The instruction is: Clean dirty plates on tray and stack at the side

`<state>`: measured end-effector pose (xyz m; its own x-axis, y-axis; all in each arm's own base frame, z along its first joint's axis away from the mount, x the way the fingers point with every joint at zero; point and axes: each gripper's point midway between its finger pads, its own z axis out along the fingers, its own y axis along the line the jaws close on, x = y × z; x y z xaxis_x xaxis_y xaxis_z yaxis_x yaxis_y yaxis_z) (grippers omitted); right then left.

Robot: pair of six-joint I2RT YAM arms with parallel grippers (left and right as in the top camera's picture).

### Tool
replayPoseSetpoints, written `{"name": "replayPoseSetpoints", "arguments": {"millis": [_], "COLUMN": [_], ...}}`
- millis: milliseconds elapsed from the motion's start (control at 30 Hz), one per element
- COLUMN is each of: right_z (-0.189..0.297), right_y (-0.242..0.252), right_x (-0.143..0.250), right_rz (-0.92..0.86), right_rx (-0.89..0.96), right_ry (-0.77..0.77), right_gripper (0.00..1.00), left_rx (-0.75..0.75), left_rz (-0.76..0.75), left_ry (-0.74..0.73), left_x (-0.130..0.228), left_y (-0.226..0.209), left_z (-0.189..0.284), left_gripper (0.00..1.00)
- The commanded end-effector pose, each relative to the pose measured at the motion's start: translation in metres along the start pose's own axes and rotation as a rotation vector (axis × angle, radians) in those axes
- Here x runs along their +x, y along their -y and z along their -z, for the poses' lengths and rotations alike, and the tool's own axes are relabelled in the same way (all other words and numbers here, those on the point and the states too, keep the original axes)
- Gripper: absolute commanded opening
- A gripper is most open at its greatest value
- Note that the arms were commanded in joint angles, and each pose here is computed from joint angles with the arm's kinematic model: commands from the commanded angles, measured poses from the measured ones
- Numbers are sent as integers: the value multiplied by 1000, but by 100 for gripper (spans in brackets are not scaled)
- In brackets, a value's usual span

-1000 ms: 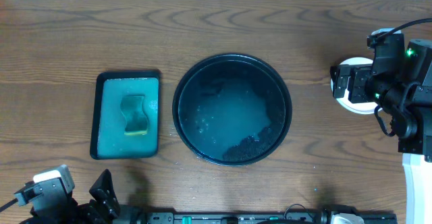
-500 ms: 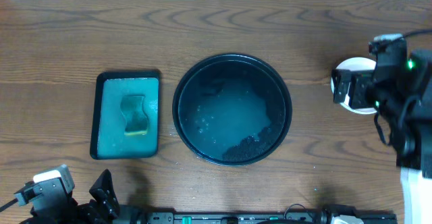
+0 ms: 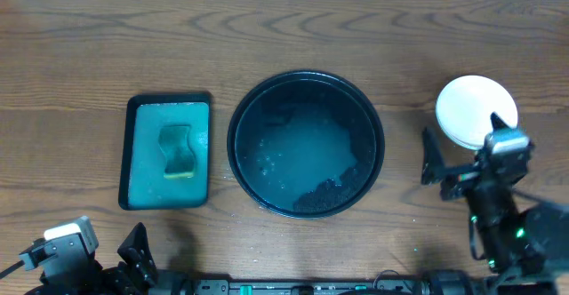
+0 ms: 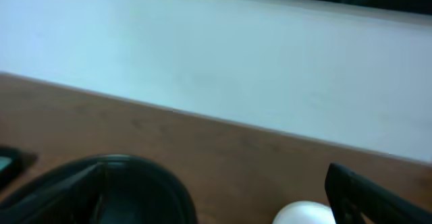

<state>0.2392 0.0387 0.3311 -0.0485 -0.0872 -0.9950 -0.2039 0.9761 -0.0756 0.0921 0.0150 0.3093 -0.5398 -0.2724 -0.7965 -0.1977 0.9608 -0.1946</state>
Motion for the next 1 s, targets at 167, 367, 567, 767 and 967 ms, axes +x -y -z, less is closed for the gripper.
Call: {"name": "replayPoseSetpoints", "arguments": {"millis": [167,367,567,767,967], "right_z": [-3,-6,1,9,3], "right_y": [-13,-16,-18,-19,-18], "right_x": [22,41,60,61,77], "right_rz": [-15,-61,-89,-82,-103], "right_rx": [-44,-52,-55,-55,-49], "right_ry": [180,283,331,383,341], "right_gripper": [99,99,99,99,99], "left_rx": [-11,-11,-10,-11,-10], "left_rz": [-17,-17,-17,-17,-17], "left_ry": [-3,-3,-3,-3,-3], "left_x": [0,0,0,0,0], "left_y": [-2,-1,-1,-1,-1], "left_z": [-1,-1,-1,-1,-1], "left_gripper": [78,78,78,78,78]}}
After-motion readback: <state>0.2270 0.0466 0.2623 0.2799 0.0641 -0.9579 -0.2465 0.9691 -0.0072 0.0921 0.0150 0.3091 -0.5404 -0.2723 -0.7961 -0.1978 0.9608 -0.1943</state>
